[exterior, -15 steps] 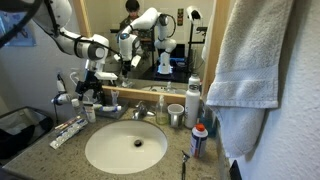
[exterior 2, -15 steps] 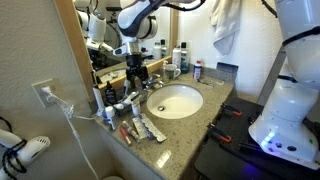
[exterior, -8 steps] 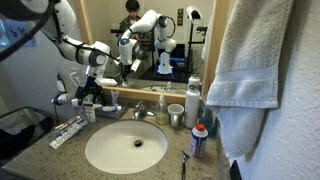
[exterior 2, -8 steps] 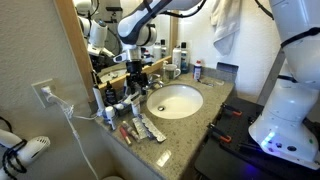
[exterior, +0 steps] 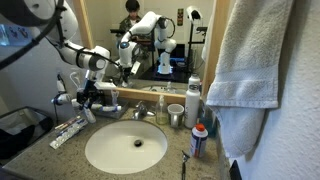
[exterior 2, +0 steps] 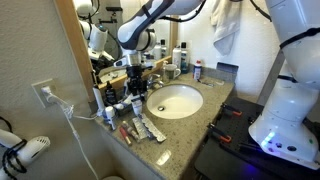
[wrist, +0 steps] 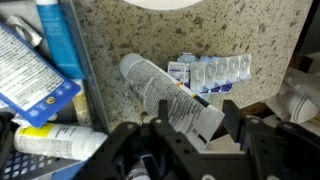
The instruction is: Move the tube to the right
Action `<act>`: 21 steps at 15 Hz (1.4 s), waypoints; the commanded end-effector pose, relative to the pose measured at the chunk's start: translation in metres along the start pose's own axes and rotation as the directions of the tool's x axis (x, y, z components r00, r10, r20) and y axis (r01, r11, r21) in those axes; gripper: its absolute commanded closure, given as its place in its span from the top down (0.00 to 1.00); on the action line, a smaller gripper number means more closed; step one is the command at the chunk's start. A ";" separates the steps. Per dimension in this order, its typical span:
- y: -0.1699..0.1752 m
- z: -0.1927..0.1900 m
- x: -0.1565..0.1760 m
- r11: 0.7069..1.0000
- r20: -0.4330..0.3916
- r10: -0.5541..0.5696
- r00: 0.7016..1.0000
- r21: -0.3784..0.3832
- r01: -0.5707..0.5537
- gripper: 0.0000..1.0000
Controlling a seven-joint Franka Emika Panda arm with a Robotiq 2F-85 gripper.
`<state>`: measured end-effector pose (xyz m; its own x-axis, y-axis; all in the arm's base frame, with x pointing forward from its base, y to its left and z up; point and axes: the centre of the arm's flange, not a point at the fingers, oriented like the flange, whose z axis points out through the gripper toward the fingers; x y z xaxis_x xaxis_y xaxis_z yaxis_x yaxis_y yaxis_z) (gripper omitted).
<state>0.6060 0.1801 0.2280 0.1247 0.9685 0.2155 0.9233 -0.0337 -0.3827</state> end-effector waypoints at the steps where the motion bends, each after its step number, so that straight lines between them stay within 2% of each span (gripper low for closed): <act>1: 0.002 -0.003 0.000 1.000 -0.028 -0.002 1.000 -0.019 0.001 0.29; 4: 0.005 -0.007 0.000 1.000 -0.030 0.004 1.000 -0.030 -0.005 0.06; 6: 0.007 -0.011 -0.002 0.999 -0.034 0.010 0.999 -0.043 -0.012 0.00; 12: 0.019 -0.034 -0.021 0.989 -0.083 0.091 0.992 -0.110 -0.100 0.01; 17: 0.033 -0.071 -0.048 0.950 -0.146 0.189 0.971 -0.224 -0.218 0.01; 21: 0.025 -0.097 -0.054 0.942 -0.144 0.237 0.961 -0.207 -0.263 0.01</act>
<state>0.6578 0.1077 0.2648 0.3536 0.9002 0.2541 0.9260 -0.2985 -0.2311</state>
